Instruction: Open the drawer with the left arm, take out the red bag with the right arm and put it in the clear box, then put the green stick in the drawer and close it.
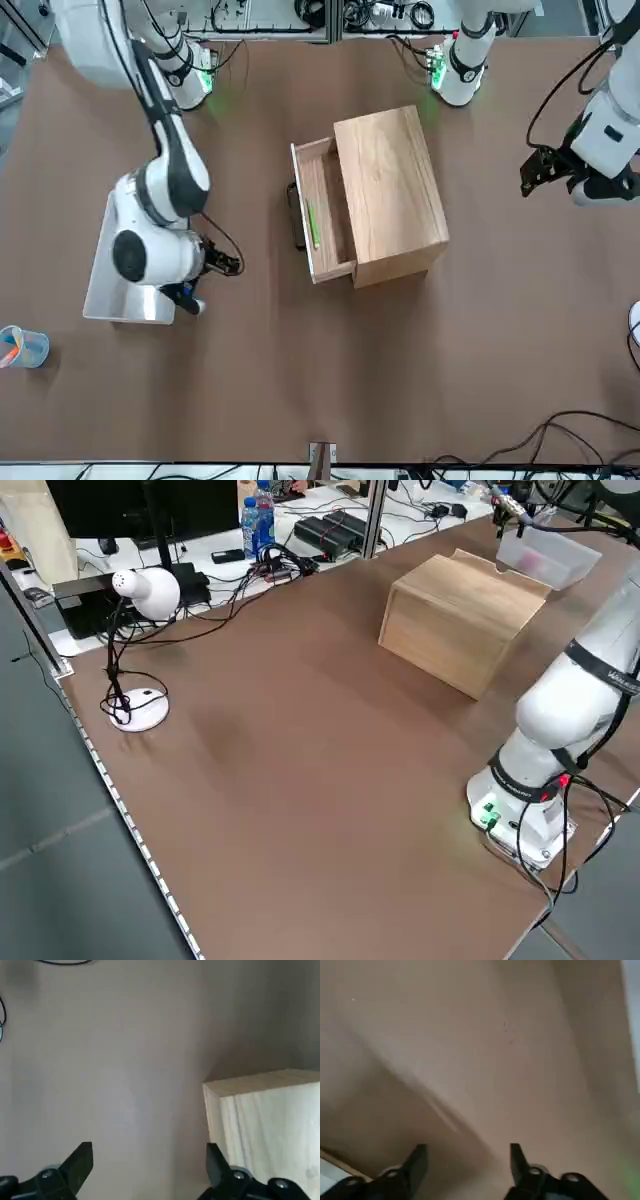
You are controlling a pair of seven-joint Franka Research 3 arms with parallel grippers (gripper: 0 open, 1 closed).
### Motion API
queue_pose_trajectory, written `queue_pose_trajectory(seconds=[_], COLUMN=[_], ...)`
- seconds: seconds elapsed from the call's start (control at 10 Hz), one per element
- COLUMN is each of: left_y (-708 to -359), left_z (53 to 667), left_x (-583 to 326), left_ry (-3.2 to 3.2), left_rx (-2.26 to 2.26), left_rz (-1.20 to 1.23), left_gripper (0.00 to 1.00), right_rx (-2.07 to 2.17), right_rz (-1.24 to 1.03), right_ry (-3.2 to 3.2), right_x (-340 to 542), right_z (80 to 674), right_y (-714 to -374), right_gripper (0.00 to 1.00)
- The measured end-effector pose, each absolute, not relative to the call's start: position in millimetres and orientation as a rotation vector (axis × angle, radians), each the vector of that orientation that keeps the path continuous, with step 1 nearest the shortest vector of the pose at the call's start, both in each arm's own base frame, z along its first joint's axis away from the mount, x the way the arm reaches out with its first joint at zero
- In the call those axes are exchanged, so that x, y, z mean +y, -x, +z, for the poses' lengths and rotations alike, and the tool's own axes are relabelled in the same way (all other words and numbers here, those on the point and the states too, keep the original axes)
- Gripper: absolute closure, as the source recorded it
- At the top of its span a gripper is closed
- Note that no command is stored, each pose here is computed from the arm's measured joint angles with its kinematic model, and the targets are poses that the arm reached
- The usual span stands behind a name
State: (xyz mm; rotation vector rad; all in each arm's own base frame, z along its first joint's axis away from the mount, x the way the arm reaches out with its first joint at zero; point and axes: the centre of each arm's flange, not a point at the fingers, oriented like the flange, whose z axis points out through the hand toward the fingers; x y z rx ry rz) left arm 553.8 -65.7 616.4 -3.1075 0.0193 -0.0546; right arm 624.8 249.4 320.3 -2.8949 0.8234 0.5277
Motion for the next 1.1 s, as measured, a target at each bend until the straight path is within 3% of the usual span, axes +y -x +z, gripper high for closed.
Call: queue_pose_trajectory(seconds=[0.4, 0.9, 1.1], left_y=[-553, -550, -550], left_z=[614, 612, 612], left_x=[-49, -50, -47], left_ry=[3.146, 3.164, 3.163], left_rx=[0.035, 0.035, 0.026], left_rz=[-0.039, -0.005, -0.005], left_gripper=[0.00, 0.00, 0.00], right_rx=[1.087, 1.374, 1.390], right_rz=[0.533, 0.670, 0.626], right_ry=[2.856, 2.616, 2.590], right_x=[308, 311, 326], right_z=[270, 263, 234], right_y=[-584, -581, -566], right_gripper=[0.95, 0.99, 0.99])
